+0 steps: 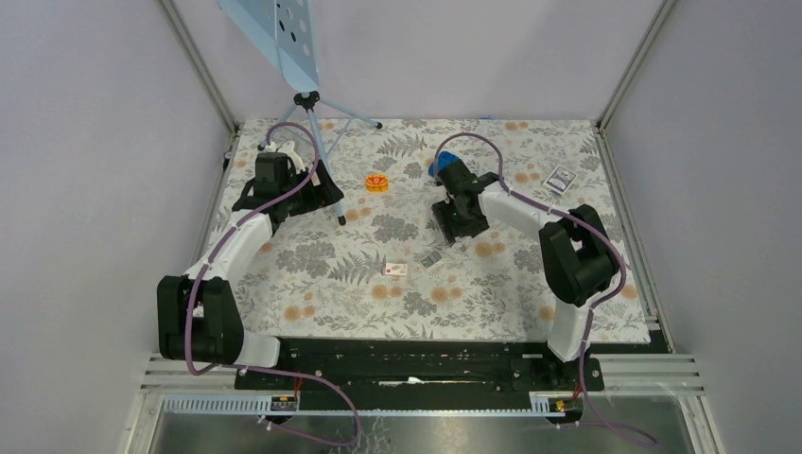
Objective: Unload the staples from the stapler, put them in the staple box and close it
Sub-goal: Pick up the staple from the center of the board.
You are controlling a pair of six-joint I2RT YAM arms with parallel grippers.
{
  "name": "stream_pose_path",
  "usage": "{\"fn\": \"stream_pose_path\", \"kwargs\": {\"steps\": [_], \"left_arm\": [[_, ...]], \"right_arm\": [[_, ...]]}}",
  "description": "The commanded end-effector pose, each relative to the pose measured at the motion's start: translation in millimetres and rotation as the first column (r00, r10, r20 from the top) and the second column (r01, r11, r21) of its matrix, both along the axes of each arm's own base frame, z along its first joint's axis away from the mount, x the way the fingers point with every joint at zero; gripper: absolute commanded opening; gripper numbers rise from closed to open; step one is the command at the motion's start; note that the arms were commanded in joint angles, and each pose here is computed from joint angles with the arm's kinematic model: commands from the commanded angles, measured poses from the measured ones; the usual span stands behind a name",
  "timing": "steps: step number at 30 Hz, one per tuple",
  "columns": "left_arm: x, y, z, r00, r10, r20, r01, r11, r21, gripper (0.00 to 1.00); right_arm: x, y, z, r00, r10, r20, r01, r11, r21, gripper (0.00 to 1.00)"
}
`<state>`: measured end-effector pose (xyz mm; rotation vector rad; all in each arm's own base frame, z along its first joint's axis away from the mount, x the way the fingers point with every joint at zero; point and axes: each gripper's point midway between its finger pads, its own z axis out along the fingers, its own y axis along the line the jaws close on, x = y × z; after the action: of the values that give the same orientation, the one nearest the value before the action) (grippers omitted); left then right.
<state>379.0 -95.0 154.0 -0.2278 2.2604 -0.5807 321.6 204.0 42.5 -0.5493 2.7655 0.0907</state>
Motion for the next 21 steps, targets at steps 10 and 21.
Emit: {"fn": "stream_pose_path", "kwargs": {"steps": [10,21], "left_arm": [[5,-4,20,0.997,-0.012,0.077,0.014,1.000,-0.023,0.87],[5,-5,22,0.996,-0.014,0.082,0.017,0.999,-0.027,0.87]], "right_arm": [[12,-22,-18,0.979,0.177,-0.106,-0.185,0.980,-0.072,0.61],[4,-15,-32,0.967,0.193,-0.167,-0.200,0.979,-0.026,0.50]]}}
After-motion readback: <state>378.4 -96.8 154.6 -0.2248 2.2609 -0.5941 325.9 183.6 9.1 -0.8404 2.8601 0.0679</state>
